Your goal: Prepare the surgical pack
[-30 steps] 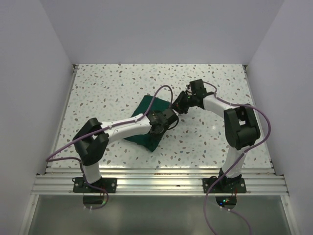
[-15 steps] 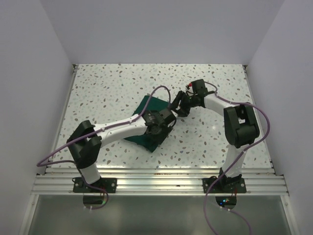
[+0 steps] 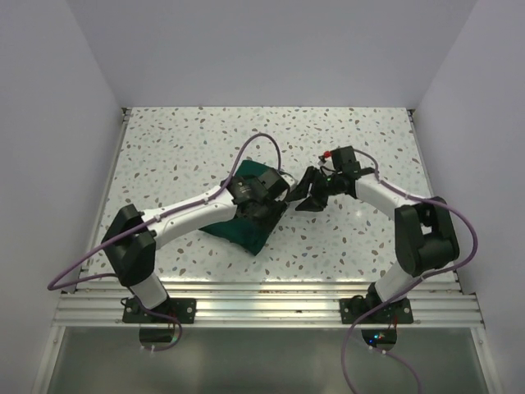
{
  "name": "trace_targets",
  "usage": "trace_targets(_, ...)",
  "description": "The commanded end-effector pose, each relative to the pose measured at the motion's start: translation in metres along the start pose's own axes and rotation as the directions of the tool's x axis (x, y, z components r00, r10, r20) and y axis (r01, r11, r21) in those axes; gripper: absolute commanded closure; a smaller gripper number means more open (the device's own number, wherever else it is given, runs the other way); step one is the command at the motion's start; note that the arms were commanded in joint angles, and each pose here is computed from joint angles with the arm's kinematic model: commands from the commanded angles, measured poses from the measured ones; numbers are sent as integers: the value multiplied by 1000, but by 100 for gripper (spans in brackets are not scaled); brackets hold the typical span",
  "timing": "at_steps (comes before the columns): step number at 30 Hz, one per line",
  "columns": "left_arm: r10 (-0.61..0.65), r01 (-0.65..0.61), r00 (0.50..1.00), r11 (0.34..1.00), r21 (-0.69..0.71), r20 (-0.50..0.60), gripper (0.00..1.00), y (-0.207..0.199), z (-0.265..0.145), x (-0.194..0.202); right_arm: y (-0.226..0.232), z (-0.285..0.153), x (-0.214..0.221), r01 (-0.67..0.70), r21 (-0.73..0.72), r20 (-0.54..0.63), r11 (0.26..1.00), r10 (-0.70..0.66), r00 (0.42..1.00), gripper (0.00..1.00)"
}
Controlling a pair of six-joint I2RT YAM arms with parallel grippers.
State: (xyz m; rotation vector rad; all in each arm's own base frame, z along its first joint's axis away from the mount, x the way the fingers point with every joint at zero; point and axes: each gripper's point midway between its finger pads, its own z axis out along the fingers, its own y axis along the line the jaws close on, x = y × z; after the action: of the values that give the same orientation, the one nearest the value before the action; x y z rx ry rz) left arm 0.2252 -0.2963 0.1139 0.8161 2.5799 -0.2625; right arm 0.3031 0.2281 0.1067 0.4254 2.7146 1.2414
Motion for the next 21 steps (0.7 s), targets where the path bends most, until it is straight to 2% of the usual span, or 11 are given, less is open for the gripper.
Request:
trace_targets(1,-12,12,1000,1000,6,-20,47,-1,10,10,10,1,12,-3,-56,-14,998,2,1000,49)
trace_targets(6,-2,2,999,1000,-6,-44,50,2,22,20,20,20,27,24,-73,-47,997,-27,999,75)
trace_targets(12,11,-13,998,999,-35,-63,57,6,36,20,26,42,30,18,-109,-47,994,-23,999,96)
trace_targets(16,13,-16,998,999,-51,-62,70,7,39,17,22,48,32,10,-89,-40,996,-13,999,100)
trace_targets(19,14,-18,998,998,-54,-61,88,7,38,14,19,48,34,9,-81,-41,997,-12,999,100)
trace_targets(21,16,-20,998,998,-58,-61,94,8,38,13,16,47,35,10,-69,-36,998,-12,999,100)
